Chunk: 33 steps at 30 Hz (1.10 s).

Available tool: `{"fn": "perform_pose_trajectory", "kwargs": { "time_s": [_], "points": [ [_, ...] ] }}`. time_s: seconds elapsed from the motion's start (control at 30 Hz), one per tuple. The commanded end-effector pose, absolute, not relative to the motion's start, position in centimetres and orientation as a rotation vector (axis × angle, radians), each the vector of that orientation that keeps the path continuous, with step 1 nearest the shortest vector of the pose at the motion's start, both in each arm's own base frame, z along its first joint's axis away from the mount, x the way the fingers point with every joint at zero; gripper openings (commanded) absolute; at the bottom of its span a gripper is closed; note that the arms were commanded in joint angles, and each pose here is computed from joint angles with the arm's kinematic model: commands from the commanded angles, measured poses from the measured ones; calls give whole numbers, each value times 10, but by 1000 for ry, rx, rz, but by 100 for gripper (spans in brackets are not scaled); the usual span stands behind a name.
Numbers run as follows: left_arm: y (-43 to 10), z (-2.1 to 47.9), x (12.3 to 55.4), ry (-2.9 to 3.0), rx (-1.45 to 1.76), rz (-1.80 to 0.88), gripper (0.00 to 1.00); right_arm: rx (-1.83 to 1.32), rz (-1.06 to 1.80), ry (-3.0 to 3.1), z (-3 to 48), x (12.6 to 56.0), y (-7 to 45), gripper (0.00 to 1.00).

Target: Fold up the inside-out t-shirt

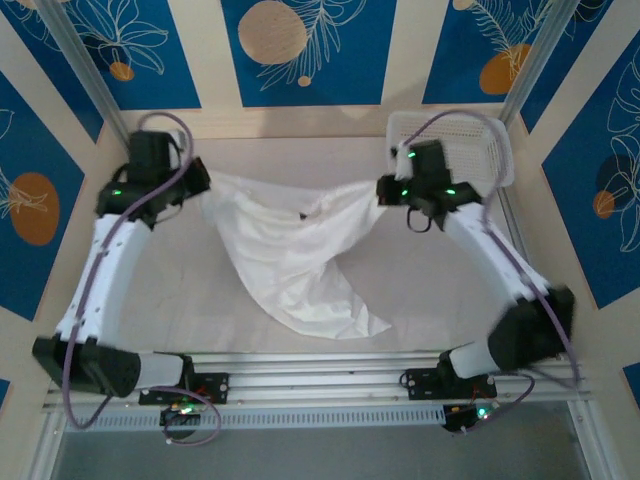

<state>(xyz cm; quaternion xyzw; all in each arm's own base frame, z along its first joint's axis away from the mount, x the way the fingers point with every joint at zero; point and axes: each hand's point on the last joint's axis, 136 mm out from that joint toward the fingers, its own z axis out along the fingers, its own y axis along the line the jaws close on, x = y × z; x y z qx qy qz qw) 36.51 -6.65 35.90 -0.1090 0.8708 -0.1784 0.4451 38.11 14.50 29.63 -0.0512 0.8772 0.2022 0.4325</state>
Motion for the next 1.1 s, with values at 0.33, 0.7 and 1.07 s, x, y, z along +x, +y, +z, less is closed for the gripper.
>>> {"fn": "perform_pose_trajectory", "kwargs": {
  "time_s": [0.33,0.7,1.07],
  "points": [
    [-48,656,177,1328,-121,-637,0,-148,449,1105,648,164,64,0],
    [-49,673,162,1284,-114,-666,0,-178,393,968,708,138,57,0],
    [-29,571,296,1595,-241,-364,0,-157,288,1310,632,325,84,0]
  ]
}}
